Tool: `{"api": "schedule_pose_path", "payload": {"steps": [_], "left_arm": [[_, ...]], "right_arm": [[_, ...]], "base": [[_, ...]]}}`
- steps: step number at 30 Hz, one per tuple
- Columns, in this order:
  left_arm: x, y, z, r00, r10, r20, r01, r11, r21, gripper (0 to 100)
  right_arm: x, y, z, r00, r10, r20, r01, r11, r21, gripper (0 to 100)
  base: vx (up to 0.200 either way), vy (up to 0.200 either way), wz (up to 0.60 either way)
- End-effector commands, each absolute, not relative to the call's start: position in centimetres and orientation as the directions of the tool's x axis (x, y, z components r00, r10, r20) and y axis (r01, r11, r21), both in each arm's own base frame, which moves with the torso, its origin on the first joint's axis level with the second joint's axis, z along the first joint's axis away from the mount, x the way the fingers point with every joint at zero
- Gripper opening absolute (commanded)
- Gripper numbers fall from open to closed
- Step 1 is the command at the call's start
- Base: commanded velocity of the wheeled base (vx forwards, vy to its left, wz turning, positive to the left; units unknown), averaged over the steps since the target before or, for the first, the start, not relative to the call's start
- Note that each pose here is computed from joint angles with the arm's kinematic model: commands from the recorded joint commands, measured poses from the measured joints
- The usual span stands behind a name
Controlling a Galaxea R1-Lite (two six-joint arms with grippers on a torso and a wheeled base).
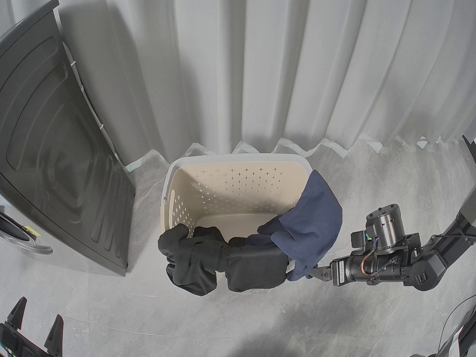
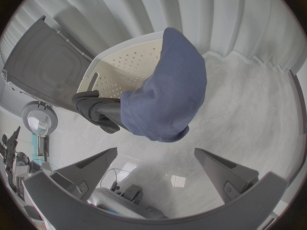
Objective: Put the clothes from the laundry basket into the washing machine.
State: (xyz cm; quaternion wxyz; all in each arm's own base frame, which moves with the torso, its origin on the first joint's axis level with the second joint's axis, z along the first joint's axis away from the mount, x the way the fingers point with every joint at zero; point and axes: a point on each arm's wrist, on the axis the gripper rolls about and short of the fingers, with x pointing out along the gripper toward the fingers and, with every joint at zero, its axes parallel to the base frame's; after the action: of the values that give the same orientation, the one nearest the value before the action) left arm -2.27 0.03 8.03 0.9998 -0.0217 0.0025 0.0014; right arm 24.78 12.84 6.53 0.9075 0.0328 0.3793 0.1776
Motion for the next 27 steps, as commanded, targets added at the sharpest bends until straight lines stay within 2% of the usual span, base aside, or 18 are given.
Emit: {"api": "schedule_pose_path", "payload": {"steps": [1, 6, 12, 23, 24, 27], "left_arm": [[-2.3, 0.0, 7.6, 1.000, 0.003, -0.006, -0.003, 0.999, -0.043, 100], [-2.3, 0.0, 7.6, 1.000, 0.003, -0.006, -0.003, 0.999, -0.043, 100], [-2.3, 0.0, 7.6, 1.000, 0.003, -0.006, -0.003, 0.999, -0.044, 100], [-2.3, 0.0, 7.6, 1.000, 0.003, -0.008, -0.003, 0.999, -0.044, 100], [-2.3, 0.0, 7.6, 1.000, 0.003, -0.008, -0.003, 0.999, -0.044, 100], [-2.3, 0.0, 7.6, 1.000, 0.003, -0.006, -0.003, 0.999, -0.044, 100]], "right_arm": [[25.5, 13.4, 5.7, 0.635, 0.344, -0.692, -0.298, 0.935, 0.191, 100], [27.2, 14.0, 4.5, 0.667, 0.342, -0.661, -0.297, 0.937, 0.186, 100], [28.3, 14.3, 3.2, 0.667, 0.338, -0.664, -0.297, 0.938, 0.180, 100], [30.1, 15.2, 2.7, 0.680, 0.342, -0.649, -0.297, 0.937, 0.183, 100], [30.2, 15.2, 2.7, 0.683, 0.344, -0.644, -0.298, 0.937, 0.184, 0], [30.3, 15.4, 2.8, 0.684, 0.347, -0.641, -0.301, 0.936, 0.185, 0]], "base": [[0.000, 0.000, 0.00], [0.000, 0.000, 0.00], [0.000, 0.000, 0.00], [0.000, 0.000, 0.00], [0.000, 0.000, 0.00], [0.000, 0.000, 0.00]]}}
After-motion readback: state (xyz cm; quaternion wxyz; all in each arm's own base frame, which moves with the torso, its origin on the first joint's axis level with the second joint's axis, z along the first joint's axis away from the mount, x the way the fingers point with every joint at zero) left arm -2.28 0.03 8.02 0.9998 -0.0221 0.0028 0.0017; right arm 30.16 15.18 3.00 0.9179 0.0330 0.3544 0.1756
